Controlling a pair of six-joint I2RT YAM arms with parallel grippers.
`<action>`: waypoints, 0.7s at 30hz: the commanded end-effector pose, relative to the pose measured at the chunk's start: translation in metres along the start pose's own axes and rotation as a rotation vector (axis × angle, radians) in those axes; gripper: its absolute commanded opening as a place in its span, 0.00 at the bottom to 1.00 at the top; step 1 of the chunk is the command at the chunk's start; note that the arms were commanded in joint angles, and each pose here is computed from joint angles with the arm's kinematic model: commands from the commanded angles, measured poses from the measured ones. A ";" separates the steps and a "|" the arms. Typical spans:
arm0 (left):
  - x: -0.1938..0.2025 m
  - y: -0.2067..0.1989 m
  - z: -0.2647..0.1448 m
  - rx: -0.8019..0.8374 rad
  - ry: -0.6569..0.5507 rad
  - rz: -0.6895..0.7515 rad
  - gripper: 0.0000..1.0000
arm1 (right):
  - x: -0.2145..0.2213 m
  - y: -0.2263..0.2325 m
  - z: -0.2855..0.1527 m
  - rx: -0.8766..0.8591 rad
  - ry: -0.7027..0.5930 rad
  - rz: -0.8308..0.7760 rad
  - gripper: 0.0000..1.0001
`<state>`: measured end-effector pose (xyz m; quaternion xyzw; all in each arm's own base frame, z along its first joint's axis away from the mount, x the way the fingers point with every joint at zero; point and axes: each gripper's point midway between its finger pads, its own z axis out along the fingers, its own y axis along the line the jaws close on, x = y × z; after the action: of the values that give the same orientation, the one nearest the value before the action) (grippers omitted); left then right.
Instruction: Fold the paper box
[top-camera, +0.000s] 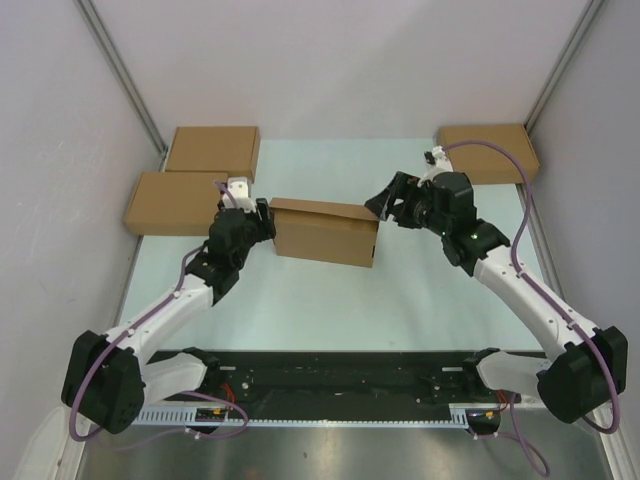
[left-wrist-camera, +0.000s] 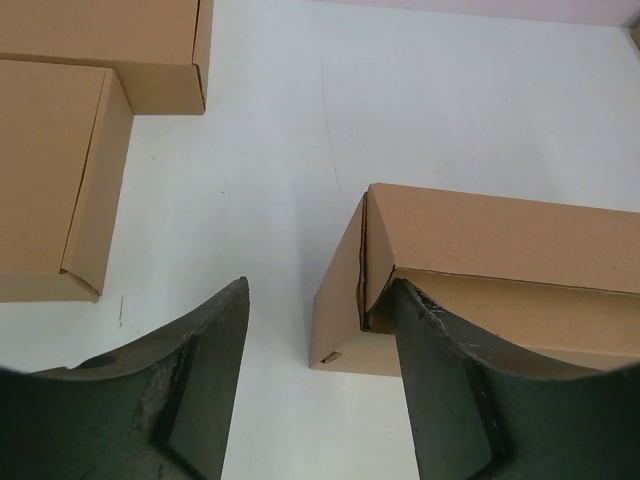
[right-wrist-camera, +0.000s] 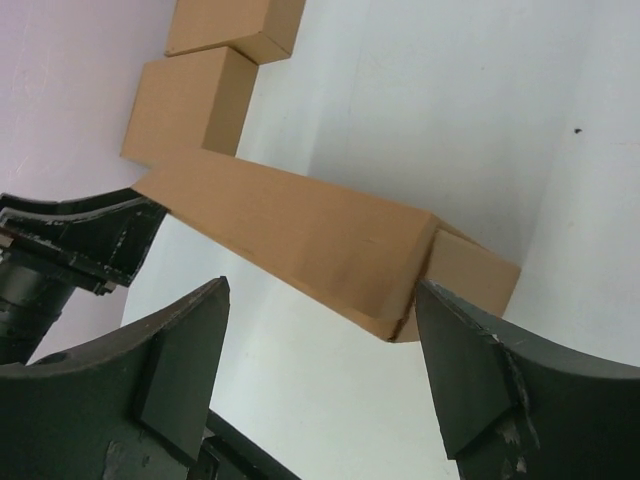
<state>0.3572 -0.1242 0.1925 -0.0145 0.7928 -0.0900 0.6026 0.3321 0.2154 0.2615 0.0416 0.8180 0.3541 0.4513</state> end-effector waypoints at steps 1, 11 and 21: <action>-0.001 0.001 -0.003 -0.007 0.036 0.050 0.65 | -0.023 0.040 -0.004 -0.066 -0.070 -0.075 0.80; -0.017 0.001 -0.013 -0.006 0.010 0.051 0.73 | -0.015 0.064 0.015 -0.071 -0.049 -0.133 0.79; -0.032 0.001 -0.021 -0.003 -0.014 0.059 0.79 | -0.011 0.084 0.009 -0.092 -0.052 -0.176 0.79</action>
<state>0.3442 -0.1154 0.1969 0.0068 0.8081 -0.0664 0.5852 0.3247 0.2734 0.2850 -0.0297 0.8131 0.3452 0.4678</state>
